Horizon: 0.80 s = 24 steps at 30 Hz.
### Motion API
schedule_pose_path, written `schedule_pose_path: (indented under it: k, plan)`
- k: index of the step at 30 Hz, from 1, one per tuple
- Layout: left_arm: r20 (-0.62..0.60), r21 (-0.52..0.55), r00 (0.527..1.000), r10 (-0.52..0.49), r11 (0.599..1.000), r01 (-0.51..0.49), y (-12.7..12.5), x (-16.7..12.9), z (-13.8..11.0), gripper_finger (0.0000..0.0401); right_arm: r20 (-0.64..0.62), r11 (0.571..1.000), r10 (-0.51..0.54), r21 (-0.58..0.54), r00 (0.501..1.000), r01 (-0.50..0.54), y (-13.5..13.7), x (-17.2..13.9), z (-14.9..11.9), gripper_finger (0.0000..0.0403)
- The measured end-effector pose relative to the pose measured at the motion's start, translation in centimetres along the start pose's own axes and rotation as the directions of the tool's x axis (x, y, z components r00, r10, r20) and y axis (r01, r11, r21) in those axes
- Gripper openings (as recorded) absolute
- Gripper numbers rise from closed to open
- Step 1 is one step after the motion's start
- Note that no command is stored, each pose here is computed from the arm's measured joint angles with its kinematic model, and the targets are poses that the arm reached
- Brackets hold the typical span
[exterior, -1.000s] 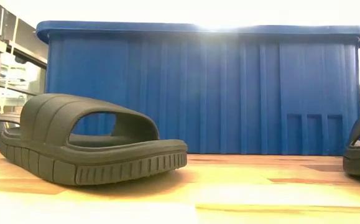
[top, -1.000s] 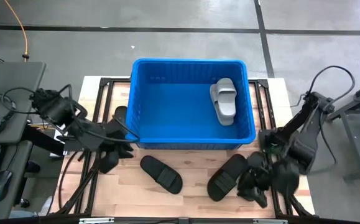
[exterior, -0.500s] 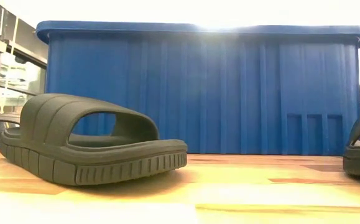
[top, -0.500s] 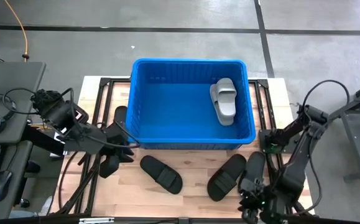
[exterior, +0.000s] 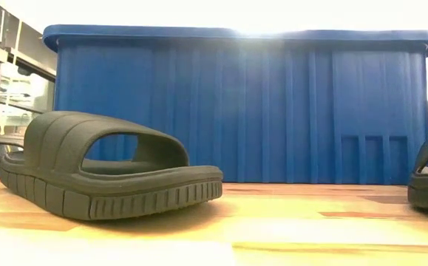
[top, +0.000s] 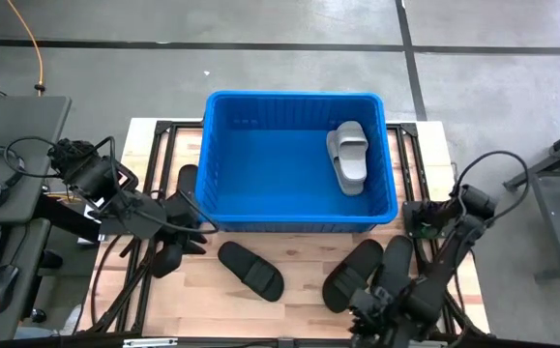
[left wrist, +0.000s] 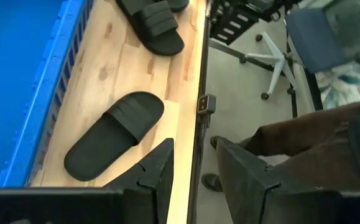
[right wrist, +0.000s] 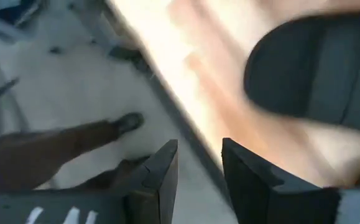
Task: Pick and place slides into bin
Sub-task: Put the middle right black slide into the blue bin
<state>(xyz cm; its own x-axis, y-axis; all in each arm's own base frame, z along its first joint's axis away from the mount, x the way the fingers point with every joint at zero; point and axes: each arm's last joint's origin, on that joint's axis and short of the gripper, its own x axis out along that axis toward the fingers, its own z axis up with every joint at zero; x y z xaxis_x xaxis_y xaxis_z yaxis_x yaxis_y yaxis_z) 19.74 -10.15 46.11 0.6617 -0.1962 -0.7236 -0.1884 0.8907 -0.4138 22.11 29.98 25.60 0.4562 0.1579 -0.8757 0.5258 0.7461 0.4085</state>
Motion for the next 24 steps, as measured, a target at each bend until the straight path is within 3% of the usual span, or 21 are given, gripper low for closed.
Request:
schedule_pose_path:
  k: [3, 7, 16, 19, 24]
  plan:
    - [-0.011, 0.026, 1.000, -0.009, 1.000, 0.010, 0.0, 0.0, 0.0, 0.0110, 0.016, 0.985, -0.174, 0.002, 0.985, 0.174, 0.7, 0.0, 2.1, 0.0114]
    - [-0.034, 0.065, 0.999, -0.029, 0.997, 0.031, -0.1, 0.0, -0.1, 0.0111, -0.034, 0.928, -0.372, -0.026, 0.928, 0.371, 1.6, 0.4, 4.8, 0.0114]
    - [-0.108, 0.120, 0.991, -0.080, 0.988, 0.093, -0.1, 0.0, -0.4, 0.0111, -0.084, 0.849, -0.527, -0.005, 0.845, 0.529, 3.3, 4.1, 7.1, 0.0114]
    - [-0.147, 0.128, 0.987, -0.071, 0.988, 0.090, 0.2, -0.3, -0.7, 0.0111, -0.102, 0.845, -0.531, 0.009, 0.841, 0.535, 3.4, 5.9, 7.4, 0.0114]
    - [-0.189, 0.133, 0.981, -0.046, 0.988, 0.072, 0.8, -0.9, -1.3, 0.0111, -0.227, 0.795, -0.593, -0.011, 0.773, 0.606, 2.6, 8.8, 7.2, 0.0114]
